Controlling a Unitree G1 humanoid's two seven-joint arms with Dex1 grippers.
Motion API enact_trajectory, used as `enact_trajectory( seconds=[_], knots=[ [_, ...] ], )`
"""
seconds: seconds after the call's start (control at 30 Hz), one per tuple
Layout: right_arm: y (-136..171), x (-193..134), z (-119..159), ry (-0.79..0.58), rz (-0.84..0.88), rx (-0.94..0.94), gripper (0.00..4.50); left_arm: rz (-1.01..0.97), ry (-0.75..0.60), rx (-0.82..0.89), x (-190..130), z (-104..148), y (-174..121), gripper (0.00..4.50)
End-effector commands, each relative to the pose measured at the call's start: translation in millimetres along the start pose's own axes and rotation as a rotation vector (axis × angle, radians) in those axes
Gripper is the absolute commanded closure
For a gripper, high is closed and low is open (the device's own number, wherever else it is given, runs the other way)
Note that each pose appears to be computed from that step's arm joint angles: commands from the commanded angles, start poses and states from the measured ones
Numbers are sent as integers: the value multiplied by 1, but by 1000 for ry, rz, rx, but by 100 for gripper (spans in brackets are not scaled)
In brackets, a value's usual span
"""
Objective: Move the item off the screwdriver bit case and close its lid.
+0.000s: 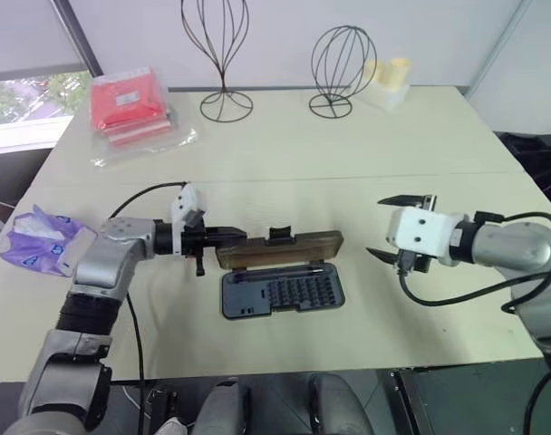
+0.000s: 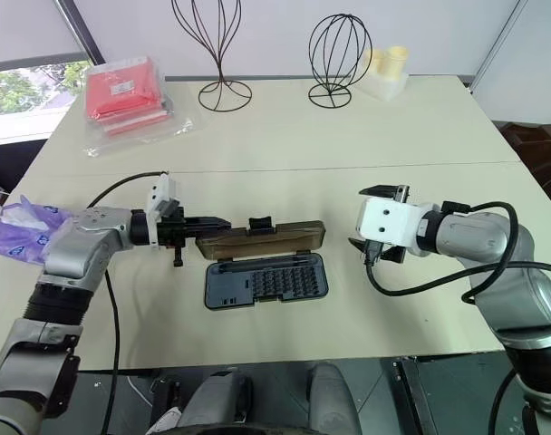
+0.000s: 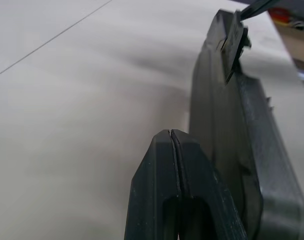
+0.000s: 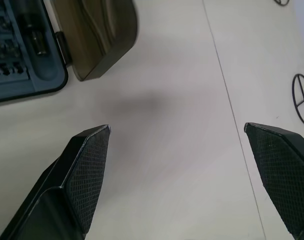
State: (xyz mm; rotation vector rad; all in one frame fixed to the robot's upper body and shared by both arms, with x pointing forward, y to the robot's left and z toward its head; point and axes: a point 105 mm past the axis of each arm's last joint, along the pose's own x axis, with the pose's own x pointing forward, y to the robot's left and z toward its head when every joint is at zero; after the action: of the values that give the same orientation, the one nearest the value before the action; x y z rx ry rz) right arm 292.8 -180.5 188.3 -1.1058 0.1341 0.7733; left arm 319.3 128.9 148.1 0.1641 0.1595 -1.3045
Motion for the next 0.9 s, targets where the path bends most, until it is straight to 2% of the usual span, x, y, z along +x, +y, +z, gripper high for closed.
enact_trajectory(
  seconds=[0.03,0.23,0.73,0.9],
  knots=[
    [-5,-9,2,10,-39,-24,5,-56,-26,32,-1,17,-12,450],
    [-3,-10,0,21,-32,-22,5,-164,15,38,10,14,-31,450],
    [-4,-13,4,25,-33,-15,5,-211,39,47,28,2,-39,450],
    [0,-8,10,-9,-21,23,5,-261,132,20,32,-28,-54,450]
  ],
)
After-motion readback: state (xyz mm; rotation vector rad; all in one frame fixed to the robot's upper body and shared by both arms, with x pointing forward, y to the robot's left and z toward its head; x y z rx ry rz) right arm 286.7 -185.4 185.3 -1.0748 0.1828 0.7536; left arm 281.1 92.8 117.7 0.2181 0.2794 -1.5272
